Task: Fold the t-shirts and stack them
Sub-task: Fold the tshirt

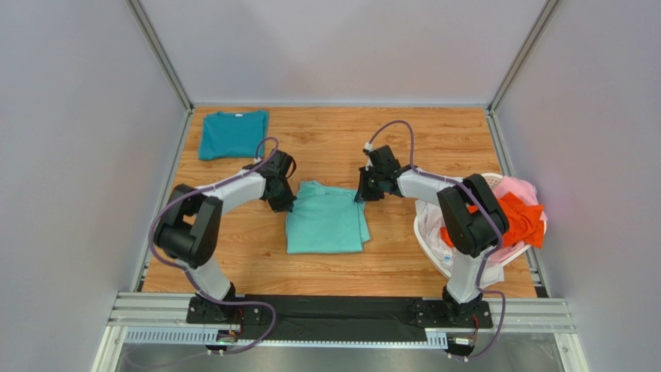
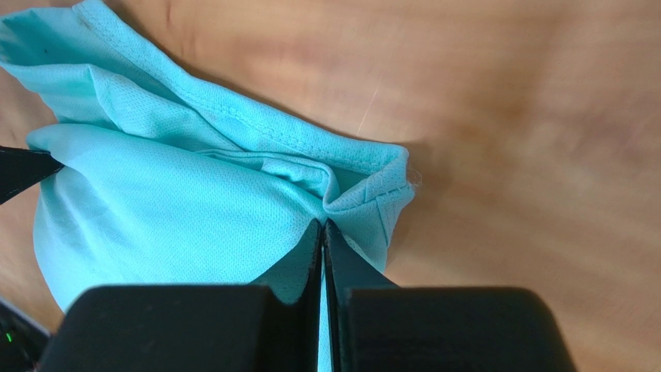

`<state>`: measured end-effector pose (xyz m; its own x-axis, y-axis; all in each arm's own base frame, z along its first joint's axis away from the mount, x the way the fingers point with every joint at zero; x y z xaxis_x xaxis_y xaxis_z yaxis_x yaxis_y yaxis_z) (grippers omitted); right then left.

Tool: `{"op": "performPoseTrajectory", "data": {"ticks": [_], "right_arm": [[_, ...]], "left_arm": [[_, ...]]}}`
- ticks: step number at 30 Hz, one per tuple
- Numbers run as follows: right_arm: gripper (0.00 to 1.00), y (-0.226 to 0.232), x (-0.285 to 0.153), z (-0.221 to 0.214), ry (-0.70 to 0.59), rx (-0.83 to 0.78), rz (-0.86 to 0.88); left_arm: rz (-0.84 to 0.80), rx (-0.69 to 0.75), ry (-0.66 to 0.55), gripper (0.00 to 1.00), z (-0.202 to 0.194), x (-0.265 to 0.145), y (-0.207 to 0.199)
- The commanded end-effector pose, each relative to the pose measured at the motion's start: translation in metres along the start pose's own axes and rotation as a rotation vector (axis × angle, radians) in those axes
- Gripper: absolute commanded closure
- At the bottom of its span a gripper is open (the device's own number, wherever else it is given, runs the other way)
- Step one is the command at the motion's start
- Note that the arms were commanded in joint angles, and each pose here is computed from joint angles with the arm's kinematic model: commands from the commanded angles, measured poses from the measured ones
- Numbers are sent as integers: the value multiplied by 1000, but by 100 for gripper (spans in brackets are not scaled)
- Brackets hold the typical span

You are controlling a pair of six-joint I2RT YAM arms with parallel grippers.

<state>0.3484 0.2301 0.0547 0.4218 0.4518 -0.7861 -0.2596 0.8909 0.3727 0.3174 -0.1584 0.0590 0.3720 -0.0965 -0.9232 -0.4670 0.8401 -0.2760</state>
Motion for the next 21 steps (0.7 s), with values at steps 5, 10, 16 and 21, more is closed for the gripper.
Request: {"op": "performPoseTrajectory", "data": {"ticks": [5,10,16,21], "right_arm": [[100,35,-71,-42,23,-153,109],[100,51,-108,-41,-28,-173,164],[100,36,-120,-37,-64,-121,93],[100,-3,-96,-24,-71,-10,-99]], "left_arm": [[-40,43,-45,100,-64,-73,39],[-143,66,-139,100,-59,-118,30],[-299,99,-268,100,-35,-152,-2],[-358,162,-331,100,-12,-141,-48]]}}
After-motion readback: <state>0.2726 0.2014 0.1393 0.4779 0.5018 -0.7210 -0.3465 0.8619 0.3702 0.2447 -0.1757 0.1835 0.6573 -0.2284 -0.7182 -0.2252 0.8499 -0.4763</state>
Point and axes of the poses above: each gripper's point midway between its finger pads, its own x axis out along the fingers, its own y axis along the line the jaws close on, z = x × y, the point moved 4 cm from there along -x, back along the fingers, and after that the axes turned 7 degrees about -x, right-handed, at the moved point
